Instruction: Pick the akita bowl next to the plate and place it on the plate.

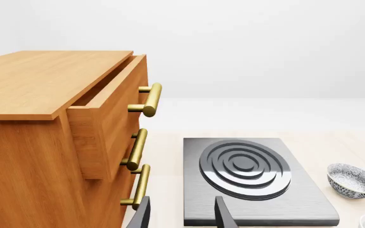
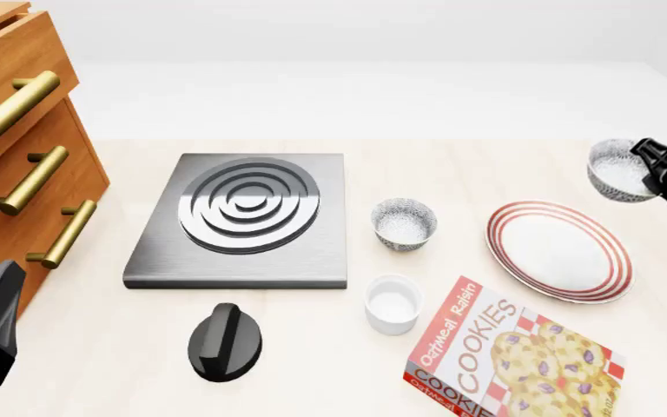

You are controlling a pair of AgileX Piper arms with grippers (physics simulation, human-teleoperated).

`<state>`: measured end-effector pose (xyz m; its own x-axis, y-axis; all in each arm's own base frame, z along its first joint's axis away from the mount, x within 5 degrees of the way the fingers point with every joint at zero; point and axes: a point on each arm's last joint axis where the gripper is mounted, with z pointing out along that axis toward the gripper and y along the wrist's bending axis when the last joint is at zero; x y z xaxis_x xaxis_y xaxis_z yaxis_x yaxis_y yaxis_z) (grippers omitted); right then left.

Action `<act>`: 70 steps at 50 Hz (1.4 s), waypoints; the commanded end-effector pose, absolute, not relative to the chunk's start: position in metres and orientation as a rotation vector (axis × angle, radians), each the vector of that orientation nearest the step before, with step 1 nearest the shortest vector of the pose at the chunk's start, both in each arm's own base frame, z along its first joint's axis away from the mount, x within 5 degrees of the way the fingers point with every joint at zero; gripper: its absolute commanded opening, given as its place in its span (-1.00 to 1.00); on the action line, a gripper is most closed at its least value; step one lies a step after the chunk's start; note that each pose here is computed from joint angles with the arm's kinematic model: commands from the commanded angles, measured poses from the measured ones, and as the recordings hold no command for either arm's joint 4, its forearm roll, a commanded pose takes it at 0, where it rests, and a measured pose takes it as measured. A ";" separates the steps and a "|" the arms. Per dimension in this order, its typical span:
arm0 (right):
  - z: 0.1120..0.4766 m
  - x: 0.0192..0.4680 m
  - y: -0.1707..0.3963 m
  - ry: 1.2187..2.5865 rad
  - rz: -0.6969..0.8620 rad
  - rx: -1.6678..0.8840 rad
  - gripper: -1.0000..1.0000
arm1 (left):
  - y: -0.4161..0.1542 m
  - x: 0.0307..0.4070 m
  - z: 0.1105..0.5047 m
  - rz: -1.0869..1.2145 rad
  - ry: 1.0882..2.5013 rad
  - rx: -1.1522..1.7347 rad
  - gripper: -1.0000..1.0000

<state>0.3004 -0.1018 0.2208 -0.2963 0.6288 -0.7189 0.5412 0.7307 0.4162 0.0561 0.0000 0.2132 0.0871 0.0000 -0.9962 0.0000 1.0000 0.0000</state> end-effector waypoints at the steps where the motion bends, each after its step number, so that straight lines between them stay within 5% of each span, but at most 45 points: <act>1: 0.222 0.291 -0.094 1.961 0.132 0.892 -1.00 | 0.000 0.056 0.213 0.000 1.484 0.000 1.00; 70: 0.178 0.280 -0.072 2.076 0.117 0.775 -1.00 | 0.000 0.056 0.213 0.000 1.484 0.000 1.00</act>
<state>0.2817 -0.0737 0.1828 -0.4097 0.5606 -0.7196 0.4803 0.8033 0.3523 0.0561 0.0000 0.2132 0.0871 0.0000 -0.9962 0.0000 1.0000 0.0000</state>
